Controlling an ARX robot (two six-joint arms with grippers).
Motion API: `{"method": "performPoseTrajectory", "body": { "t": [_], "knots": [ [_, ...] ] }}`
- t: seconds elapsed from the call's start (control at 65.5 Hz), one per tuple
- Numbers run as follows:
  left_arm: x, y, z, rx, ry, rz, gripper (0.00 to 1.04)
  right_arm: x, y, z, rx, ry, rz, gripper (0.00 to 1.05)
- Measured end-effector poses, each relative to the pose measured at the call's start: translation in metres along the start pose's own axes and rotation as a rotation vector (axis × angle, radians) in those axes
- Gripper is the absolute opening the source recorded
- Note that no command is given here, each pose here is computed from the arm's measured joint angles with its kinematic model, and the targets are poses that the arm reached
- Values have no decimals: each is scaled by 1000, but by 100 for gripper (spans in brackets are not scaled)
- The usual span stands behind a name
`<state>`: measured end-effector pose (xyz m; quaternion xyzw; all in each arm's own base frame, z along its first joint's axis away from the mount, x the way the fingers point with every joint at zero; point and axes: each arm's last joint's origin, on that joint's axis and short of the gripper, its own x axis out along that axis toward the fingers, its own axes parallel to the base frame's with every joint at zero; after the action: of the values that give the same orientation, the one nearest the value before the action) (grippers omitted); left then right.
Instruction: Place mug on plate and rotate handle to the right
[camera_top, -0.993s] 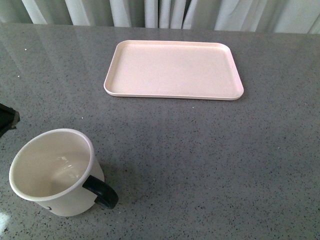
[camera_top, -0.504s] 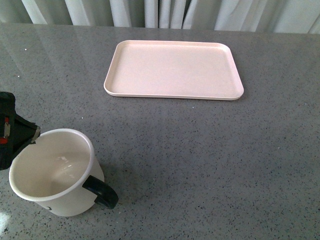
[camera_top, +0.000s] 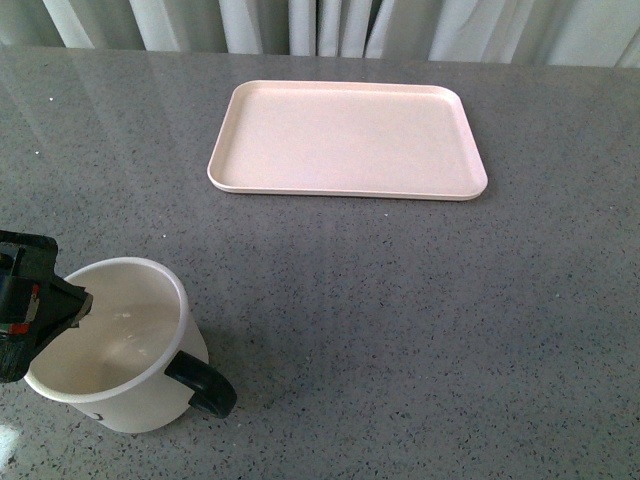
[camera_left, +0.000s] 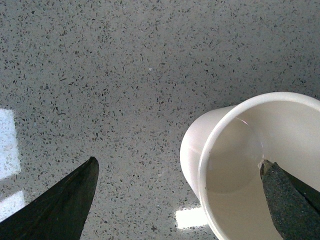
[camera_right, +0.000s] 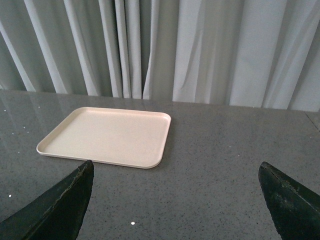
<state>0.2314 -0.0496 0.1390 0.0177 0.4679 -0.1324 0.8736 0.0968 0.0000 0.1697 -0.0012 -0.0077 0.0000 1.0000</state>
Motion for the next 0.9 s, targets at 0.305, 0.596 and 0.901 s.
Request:
{"method": "performPoseTrajectory", "body": {
  "t": [0.305,0.596,0.901],
  "knots": [
    [10,4,-1,24,46,-4,96,0,0,0,0,0,0,96],
    [18,9,-1,36,73,-6,93,0,0,0,0,0,0,96],
    [22,10,1,47,83,-7,48,0,0,0,0,0,0,96]
  ]
}}
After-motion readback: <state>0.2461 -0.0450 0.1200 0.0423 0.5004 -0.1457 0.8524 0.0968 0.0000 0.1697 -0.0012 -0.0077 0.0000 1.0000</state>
